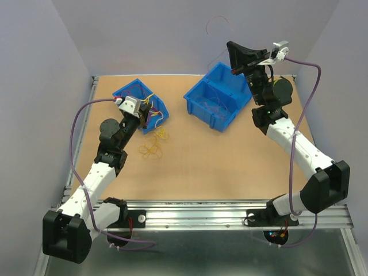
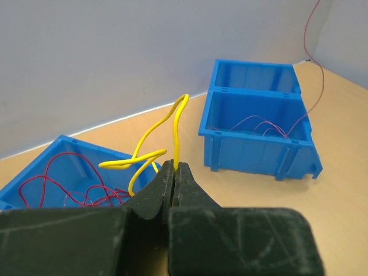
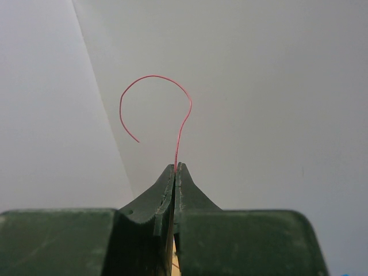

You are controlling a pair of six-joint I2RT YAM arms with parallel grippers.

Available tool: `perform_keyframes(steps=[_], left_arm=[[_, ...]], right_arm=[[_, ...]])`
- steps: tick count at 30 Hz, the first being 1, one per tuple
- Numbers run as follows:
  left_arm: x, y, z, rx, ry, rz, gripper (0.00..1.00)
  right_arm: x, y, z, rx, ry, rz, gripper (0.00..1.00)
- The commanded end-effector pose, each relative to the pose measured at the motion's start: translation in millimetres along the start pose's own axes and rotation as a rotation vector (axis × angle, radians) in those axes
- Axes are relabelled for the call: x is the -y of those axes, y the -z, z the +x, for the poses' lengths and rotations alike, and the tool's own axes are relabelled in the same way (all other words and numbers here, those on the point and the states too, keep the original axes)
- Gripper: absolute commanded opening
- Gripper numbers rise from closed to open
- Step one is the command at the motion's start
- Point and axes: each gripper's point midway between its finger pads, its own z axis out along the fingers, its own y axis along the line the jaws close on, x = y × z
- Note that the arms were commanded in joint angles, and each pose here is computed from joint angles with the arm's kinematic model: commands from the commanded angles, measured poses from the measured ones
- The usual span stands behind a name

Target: Untangle the cables

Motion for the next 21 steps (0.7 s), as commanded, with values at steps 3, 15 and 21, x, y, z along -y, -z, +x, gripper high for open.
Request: perform_keyframes(steps=[3, 15, 21], left_arm=[[0.4, -0.2, -23.1, 0.082, -0.034, 0.006, 0.0], [0.7, -1.2, -22.9, 0.079, -0.034, 0.009, 0.0], [4.4, 3.9, -30.1, 0.101, -0.04, 0.023, 0.0]], right_arm=[[-10.9, 15.0, -7.0, 0.012, -0.024, -0.03, 0.01], [73.1, 56.2, 102.1, -0.199, 0.066, 0.307, 0.01], [108.5, 88.8, 202.2, -0.629, 0.101, 0.446, 0.01]])
